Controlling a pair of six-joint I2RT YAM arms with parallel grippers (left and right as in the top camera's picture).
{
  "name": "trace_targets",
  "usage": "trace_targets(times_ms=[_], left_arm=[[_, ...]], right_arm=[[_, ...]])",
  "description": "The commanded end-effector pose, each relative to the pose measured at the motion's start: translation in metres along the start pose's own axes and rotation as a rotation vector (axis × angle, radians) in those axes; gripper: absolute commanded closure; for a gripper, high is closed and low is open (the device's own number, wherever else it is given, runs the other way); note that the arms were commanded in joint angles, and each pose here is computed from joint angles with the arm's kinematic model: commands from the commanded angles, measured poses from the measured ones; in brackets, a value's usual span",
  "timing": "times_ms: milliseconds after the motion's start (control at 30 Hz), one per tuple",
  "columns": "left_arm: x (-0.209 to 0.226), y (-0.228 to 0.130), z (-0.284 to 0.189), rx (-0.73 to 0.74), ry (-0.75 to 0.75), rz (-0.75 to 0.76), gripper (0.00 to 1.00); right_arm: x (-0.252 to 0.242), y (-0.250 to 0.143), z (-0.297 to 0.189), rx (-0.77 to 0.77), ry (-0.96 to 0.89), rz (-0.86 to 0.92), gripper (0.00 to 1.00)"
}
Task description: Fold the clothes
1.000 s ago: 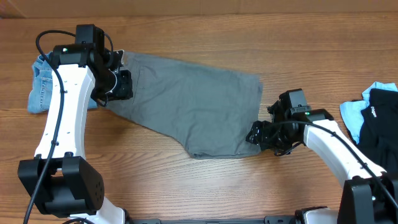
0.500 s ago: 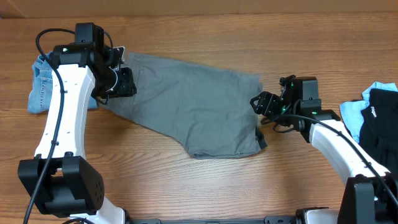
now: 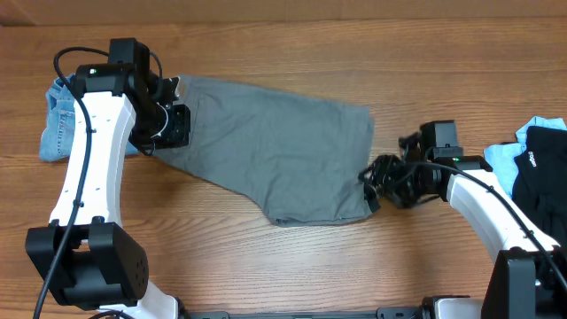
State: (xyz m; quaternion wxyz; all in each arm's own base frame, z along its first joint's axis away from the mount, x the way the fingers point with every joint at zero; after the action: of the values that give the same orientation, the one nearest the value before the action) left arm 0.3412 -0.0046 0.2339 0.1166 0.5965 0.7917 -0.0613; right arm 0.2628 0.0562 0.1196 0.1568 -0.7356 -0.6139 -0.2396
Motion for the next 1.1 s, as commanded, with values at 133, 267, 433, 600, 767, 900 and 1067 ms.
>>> trace_targets(times_ms=[133,267,433,600,767,900,1067], left_arm=[[0.011,-0.020,0.042,0.096,0.004,-0.002,0.96],[0.020,-0.027,0.068,0.107,0.004,-0.007,0.96],[0.024,-0.028,0.082,0.093,0.002,-0.009,0.96],[0.023,-0.027,0.082,0.084,0.000,-0.007,0.93],[0.023,-0.025,0.082,0.076,-0.003,-0.004,0.90],[0.023,-0.024,0.082,0.066,-0.005,-0.001,0.88],[0.022,-0.017,0.080,0.033,-0.011,0.005,0.83]], right_arm=[[-0.013,-0.026,0.005,0.127,-0.115,0.059,0.19],[-0.008,-0.038,0.026,0.135,-0.063,-0.001,0.20],[-0.001,-0.036,0.040,0.077,0.023,-0.059,0.51],[-0.002,-0.018,0.038,-0.029,0.025,-0.059,0.79],[-0.022,0.014,0.022,-0.213,-0.011,0.021,0.96],[-0.042,0.030,0.007,-0.308,-0.025,0.090,0.94],[-0.063,0.036,-0.017,-0.316,-0.066,0.056,0.34]])
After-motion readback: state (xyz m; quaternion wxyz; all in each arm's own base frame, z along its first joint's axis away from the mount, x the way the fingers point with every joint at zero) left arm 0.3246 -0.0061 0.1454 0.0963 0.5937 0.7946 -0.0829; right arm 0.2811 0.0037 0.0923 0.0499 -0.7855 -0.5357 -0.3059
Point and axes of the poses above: each gripper's point midway between its finger pads, its own z axis out along the fingers, its own x axis along the line the jaws close on, y = z × x, the point moved 8 cm from there along -z, back along the fingers, and after that the axes turned 14 degrees about -z, right-handed, at the moved point
